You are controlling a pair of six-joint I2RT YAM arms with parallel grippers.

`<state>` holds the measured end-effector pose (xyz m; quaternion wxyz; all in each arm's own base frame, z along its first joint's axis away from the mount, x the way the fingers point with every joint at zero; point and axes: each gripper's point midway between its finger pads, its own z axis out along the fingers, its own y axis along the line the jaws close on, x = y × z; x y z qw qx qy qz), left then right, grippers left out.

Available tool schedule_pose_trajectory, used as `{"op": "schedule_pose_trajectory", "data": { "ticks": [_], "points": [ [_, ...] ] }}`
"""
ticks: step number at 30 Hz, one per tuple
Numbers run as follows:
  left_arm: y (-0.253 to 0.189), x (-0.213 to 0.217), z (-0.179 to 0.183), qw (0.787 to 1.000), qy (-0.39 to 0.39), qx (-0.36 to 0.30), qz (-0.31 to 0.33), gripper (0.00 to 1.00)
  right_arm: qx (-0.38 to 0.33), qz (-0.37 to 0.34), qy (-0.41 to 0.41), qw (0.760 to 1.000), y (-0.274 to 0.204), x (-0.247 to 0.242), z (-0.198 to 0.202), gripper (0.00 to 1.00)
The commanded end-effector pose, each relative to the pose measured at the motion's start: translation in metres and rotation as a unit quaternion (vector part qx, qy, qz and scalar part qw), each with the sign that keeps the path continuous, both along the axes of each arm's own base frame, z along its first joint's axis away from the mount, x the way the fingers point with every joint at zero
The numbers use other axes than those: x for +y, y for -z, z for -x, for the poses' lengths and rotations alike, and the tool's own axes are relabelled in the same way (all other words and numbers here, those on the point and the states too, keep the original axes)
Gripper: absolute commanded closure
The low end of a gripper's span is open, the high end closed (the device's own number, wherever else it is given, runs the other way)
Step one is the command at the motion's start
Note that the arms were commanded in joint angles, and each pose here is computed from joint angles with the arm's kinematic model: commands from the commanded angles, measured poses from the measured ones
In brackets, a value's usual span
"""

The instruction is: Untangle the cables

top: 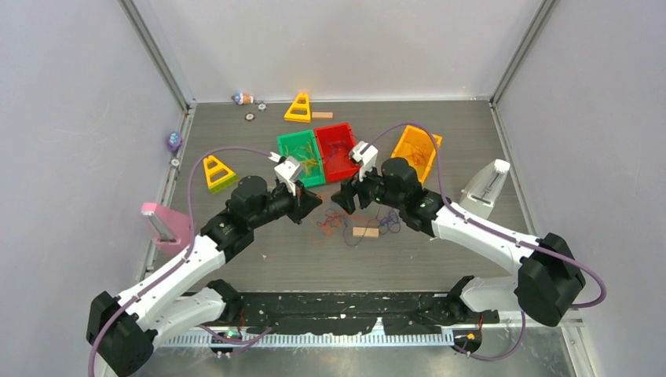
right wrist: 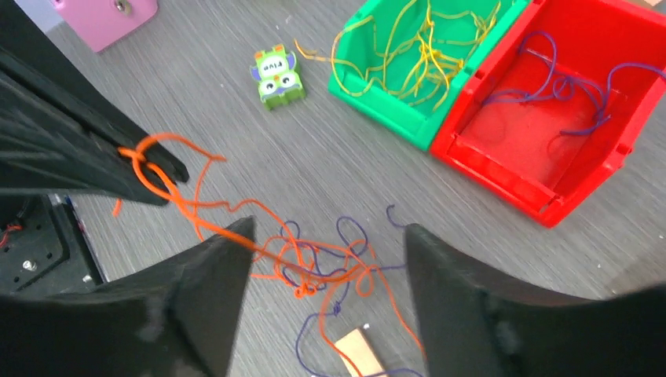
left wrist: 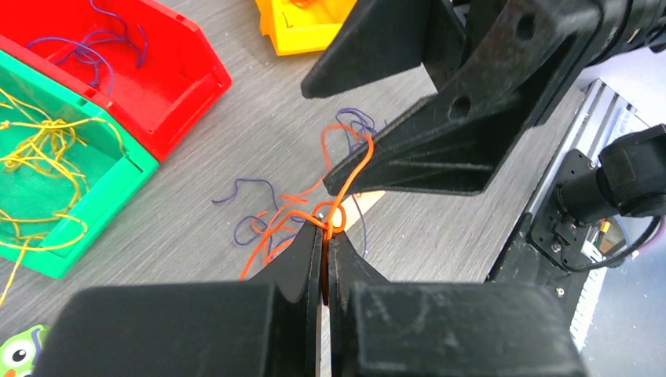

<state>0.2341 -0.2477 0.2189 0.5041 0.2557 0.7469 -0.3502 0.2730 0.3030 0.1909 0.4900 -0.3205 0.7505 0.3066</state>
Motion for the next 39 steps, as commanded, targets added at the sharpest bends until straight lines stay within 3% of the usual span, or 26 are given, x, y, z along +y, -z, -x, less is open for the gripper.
{"op": "schedule_pose_trajectory", "data": {
  "ticks": [1,2,3,4,6,9,12,19,23,26,30,31,33,36,38,39],
  "points": [
    [-0.024,-0.003,0.008,0.999,0.024,-0.023,0.012,1.0,-0.077,-0.028,-0.034,0.996,-0.046,0.017,-0.001,0.37],
    [-0.024,-0.003,0.008,0.999,0.022,-0.022,0.012,1.0,-0.08,-0.03,-0.036,0.996,-0.05,0.016,0.0,0.55],
    [-0.024,-0.002,0.007,1.0,0.019,-0.022,0.011,1.0,-0.079,-0.03,-0.038,0.996,-0.05,0.016,0.003,0.64],
    [-0.023,0.0,0.007,1.0,0.016,-0.022,0.009,1.0,-0.082,-0.034,-0.037,0.995,-0.055,0.015,0.005,0.8],
    [-0.021,0.002,0.007,1.0,0.009,-0.021,0.007,0.86,-0.082,-0.042,-0.032,0.995,-0.064,0.011,0.008,0.92],
    [-0.018,0.005,0.008,1.0,0.006,-0.022,0.007,0.41,-0.084,-0.053,-0.017,0.995,-0.079,0.002,0.012,0.94],
    [-0.013,0.004,0.011,1.0,0.013,-0.024,0.012,0.19,-0.095,-0.067,0.009,0.993,-0.106,-0.009,0.013,0.95],
    [-0.018,-0.006,0.003,0.998,0.011,-0.041,0.051,0.03,-0.066,-0.088,0.013,0.994,-0.158,-0.01,0.02,0.95],
    [-0.02,-0.021,-0.005,0.996,0.02,-0.048,0.068,0.01,-0.061,-0.121,0.008,0.991,-0.186,-0.01,0.028,0.95],
    [-0.013,-0.036,-0.01,0.995,0.035,-0.051,0.074,0.04,-0.061,-0.148,0.004,0.987,-0.203,-0.012,0.035,0.95],
    [0.045,-0.041,-0.02,0.999,0.028,0.005,0.018,0.23,-0.088,-0.158,0.047,0.982,-0.224,-0.035,0.036,0.95],
    [0.058,-0.039,-0.022,1.0,0.019,0.018,0.005,0.29,-0.096,-0.157,0.081,0.98,-0.227,-0.046,0.029,0.95],
    [0.077,-0.033,-0.023,0.999,0.001,0.038,-0.017,0.58,-0.113,-0.158,0.136,0.972,-0.234,-0.069,0.024,0.95],
    [0.093,-0.018,-0.027,0.997,-0.036,0.051,-0.041,0.9,-0.135,-0.163,0.209,0.955,-0.245,-0.103,0.02,0.95],
    [0.095,-0.008,-0.03,0.996,-0.062,0.048,-0.05,1.0,-0.143,-0.16,0.252,0.944,-0.249,-0.123,0.017,0.95],
    [0.094,-0.004,-0.032,0.995,-0.075,0.045,-0.053,1.0,-0.143,-0.156,0.265,0.941,-0.249,-0.13,0.017,0.95]
  ]
}}
